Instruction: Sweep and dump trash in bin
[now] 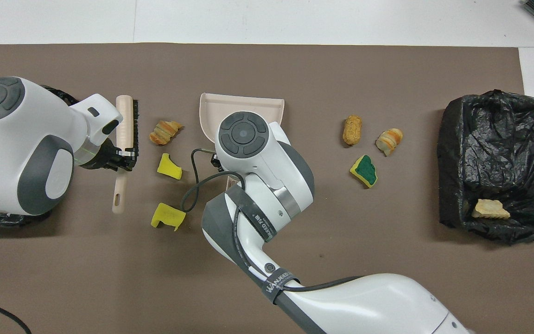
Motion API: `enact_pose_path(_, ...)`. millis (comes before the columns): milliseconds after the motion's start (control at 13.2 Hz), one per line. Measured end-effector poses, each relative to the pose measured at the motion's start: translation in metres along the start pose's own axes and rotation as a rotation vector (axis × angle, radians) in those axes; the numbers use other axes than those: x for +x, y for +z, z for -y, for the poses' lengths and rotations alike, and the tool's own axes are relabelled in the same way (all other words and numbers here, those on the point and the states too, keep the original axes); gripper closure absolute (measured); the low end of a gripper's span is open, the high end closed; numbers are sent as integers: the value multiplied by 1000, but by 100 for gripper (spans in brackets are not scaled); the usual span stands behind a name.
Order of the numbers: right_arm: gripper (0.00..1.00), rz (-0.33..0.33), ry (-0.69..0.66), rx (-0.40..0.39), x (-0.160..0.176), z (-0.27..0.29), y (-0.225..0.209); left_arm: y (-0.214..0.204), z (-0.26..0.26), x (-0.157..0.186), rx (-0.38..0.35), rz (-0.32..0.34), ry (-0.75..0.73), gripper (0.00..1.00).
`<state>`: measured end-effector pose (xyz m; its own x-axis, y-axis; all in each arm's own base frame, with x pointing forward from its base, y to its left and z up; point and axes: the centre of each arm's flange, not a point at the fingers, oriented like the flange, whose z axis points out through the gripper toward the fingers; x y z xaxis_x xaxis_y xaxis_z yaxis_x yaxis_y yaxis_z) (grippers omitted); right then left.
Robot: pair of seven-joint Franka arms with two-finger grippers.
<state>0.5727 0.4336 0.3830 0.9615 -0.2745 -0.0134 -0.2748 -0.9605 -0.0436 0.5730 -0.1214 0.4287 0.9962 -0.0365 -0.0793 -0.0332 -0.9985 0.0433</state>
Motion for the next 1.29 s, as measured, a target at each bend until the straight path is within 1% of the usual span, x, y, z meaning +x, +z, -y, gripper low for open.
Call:
enact_pose_path(152,19,-22,-50,-8,3,10,6,0,0,0,0,1,0,74)
enact_pose_path(228,22,-28,-66,-20,4,15,13,0,0,0,0,1,0,74)
enact_pose_path(304,29,-26,-78,-31,4,18,19,0,0,0,0,1,0,74)
enact_pose_path(380,30,-26,-84,-33,4,20,22,0,0,0,0,2,0,74)
enact_pose_path(456,39,-26,-87,-33,4,21,23,0,0,0,0,2,0,74)
enact_pose_path(532,41,-28,-87,-31,4,22,22,0,0,0,0,2,0,74)
enact_pose_path(607,41,-30,-94,-28,4,22,20,0,0,0,0,2,0,74)
enact_pose_path(759,44,-32,-165,-25,5,23,18,0,0,0,0,3,1,74)
enact_pose_path(1139,46,-28,-253,-23,3,24,19,0,0,0,0,3,1,74)
enact_pose_path(1291,53,-25,-260,-3,0,28,20,0,0,0,0,3,1,74)
